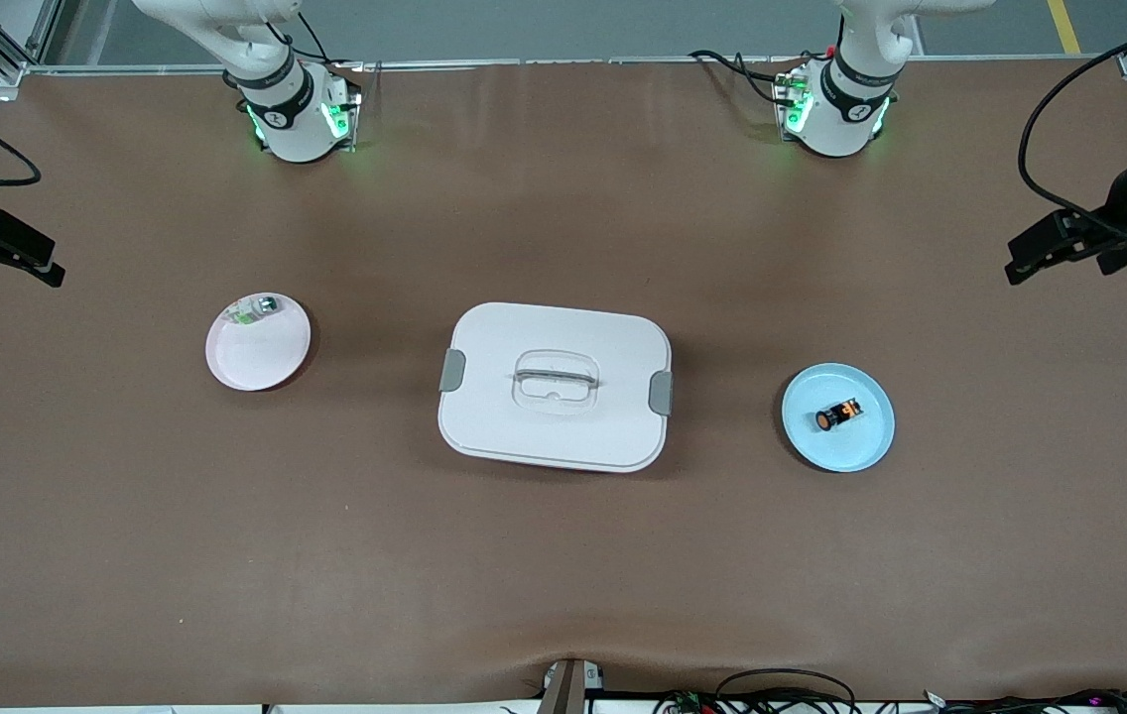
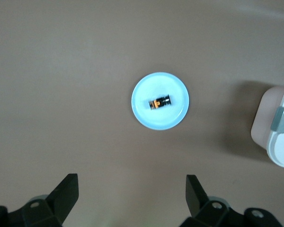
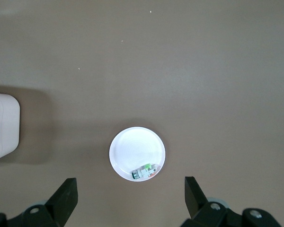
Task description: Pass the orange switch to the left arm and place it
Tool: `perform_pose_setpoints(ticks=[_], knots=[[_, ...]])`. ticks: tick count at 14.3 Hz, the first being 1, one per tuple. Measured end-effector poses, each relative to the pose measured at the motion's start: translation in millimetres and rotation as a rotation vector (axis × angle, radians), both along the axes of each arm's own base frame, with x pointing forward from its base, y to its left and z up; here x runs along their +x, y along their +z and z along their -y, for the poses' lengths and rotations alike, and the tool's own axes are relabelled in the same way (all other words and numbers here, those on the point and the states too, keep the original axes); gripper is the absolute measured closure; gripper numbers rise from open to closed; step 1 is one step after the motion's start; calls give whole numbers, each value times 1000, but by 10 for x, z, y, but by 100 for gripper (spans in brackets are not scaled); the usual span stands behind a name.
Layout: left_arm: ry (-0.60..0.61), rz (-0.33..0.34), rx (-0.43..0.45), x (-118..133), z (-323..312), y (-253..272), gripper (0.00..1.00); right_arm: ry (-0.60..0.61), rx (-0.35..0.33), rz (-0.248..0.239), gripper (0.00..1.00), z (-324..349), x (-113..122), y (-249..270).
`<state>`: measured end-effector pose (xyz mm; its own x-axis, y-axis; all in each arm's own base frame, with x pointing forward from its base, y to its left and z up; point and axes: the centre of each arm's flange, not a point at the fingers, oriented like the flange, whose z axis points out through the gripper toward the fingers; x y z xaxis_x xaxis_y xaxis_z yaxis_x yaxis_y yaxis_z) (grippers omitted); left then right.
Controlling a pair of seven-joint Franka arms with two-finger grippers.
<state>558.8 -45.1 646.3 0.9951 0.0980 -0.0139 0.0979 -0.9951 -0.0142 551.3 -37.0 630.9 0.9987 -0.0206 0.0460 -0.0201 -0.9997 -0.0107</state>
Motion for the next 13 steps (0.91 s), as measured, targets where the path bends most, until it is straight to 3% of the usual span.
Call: perform_pose_setpoints(ticks=[13], knots=[[5, -30, -21, 59, -7, -116, 0, 0, 0, 0, 0, 2, 0, 2]])
